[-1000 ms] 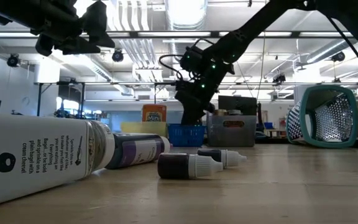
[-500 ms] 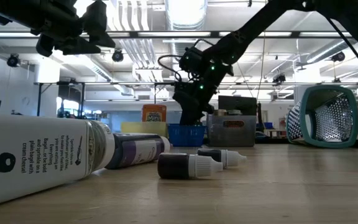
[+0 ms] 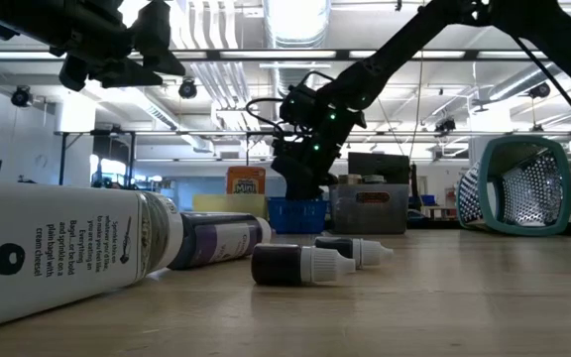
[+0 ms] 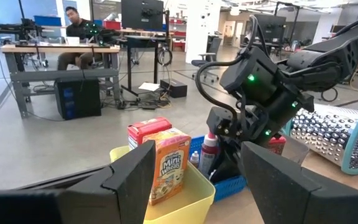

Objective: Pick & Place Kitchen Items
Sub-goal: Put the small blue food coloring bottle into the blue bin, then move the large purple food coloring bottle to the middle right of the table

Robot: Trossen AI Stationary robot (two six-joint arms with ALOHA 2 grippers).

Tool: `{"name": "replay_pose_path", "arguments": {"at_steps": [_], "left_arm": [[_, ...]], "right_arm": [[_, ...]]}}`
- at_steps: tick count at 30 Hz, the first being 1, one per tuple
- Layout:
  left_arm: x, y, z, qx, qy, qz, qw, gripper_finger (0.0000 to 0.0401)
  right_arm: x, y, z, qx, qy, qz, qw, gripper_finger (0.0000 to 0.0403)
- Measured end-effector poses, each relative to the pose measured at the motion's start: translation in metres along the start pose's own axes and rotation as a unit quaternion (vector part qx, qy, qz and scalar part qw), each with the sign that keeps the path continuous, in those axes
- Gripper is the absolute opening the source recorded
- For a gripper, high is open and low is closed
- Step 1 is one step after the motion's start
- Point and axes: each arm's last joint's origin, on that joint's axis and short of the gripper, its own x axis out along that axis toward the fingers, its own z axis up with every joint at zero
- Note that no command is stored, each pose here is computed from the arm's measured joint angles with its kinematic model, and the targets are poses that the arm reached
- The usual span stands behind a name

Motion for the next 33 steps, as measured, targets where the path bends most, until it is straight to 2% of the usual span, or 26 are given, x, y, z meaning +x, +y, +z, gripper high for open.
{"name": "replay_pose_path", "arguments": {"at_steps": [23, 28, 33], "left_arm": [[0.0, 0.0, 0.0, 0.0, 0.0, -0.001, 1.0, 0.0243], [0.0, 0.0, 0.0, 0.0, 0.0, -0.001, 1.0, 0.0243], [0.0, 0.0, 0.0, 0.0, 0.0, -0.001, 1.0, 0.0243]], "right_arm": [[-0.004, 0.0, 0.001, 0.008, -0.001, 0.001, 1.0, 0.0172], [-0.012, 0.0, 0.007, 0.007, 0.005, 0.001, 1.0, 0.0176], [-0.022, 0.004, 0.015, -0.004, 0.028, 0.002, 1.0, 0.0159]]}}
